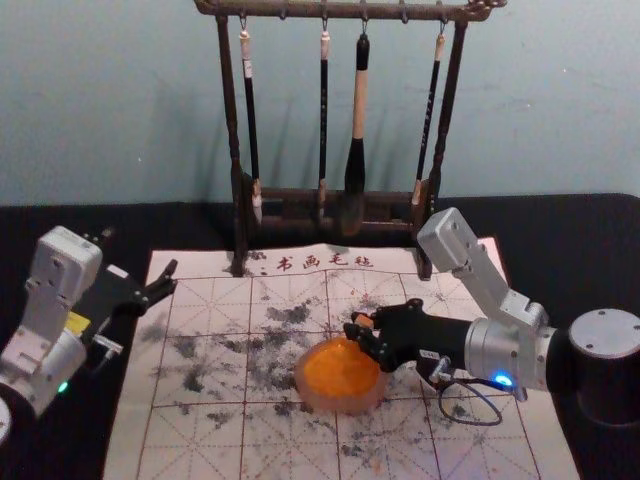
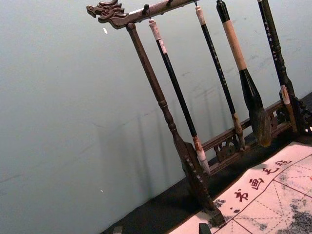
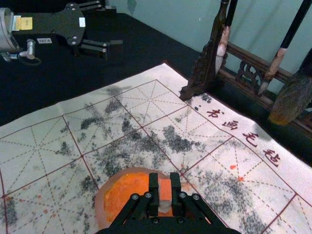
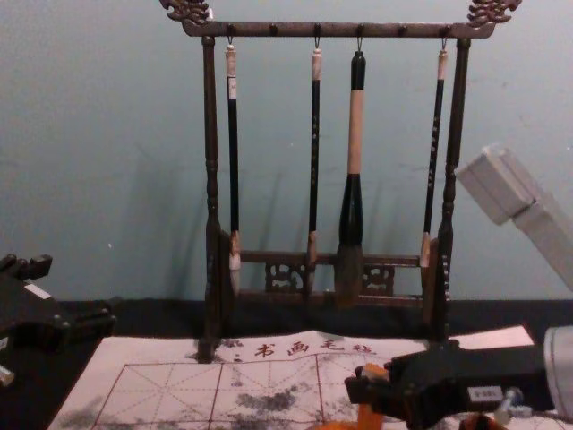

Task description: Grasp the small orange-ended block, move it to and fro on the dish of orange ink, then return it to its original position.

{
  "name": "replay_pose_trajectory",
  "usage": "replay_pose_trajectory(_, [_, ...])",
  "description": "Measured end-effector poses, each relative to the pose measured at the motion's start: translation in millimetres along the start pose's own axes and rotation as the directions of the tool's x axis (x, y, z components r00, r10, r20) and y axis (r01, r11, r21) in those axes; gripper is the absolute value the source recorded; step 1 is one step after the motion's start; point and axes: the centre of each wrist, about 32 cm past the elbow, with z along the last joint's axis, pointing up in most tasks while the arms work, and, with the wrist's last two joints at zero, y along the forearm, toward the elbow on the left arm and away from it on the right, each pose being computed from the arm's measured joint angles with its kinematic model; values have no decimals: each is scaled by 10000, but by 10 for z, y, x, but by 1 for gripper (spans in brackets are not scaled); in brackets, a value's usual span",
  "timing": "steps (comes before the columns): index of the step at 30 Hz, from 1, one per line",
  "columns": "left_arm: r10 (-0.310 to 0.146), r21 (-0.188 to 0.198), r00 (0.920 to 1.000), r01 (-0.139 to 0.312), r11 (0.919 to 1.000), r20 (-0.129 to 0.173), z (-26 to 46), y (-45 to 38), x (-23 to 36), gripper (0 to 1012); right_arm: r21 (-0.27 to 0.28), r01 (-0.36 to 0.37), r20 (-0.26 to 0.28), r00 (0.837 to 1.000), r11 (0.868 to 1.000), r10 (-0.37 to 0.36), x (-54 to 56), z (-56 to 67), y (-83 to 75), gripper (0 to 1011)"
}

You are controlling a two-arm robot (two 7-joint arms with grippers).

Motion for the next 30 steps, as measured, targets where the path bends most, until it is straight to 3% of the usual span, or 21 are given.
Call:
replay_pose_trajectory(14, [0,0,10000,0,10000,1,0,0,0,1010,-94,-275,-18,9996,9996,275,-75,-43,-94,40])
replay_pose_trajectory(30, [0,1,10000,0,10000,1,0,0,0,1010,-51,-860,-56,9963,9963,860,-200,-25,42,40])
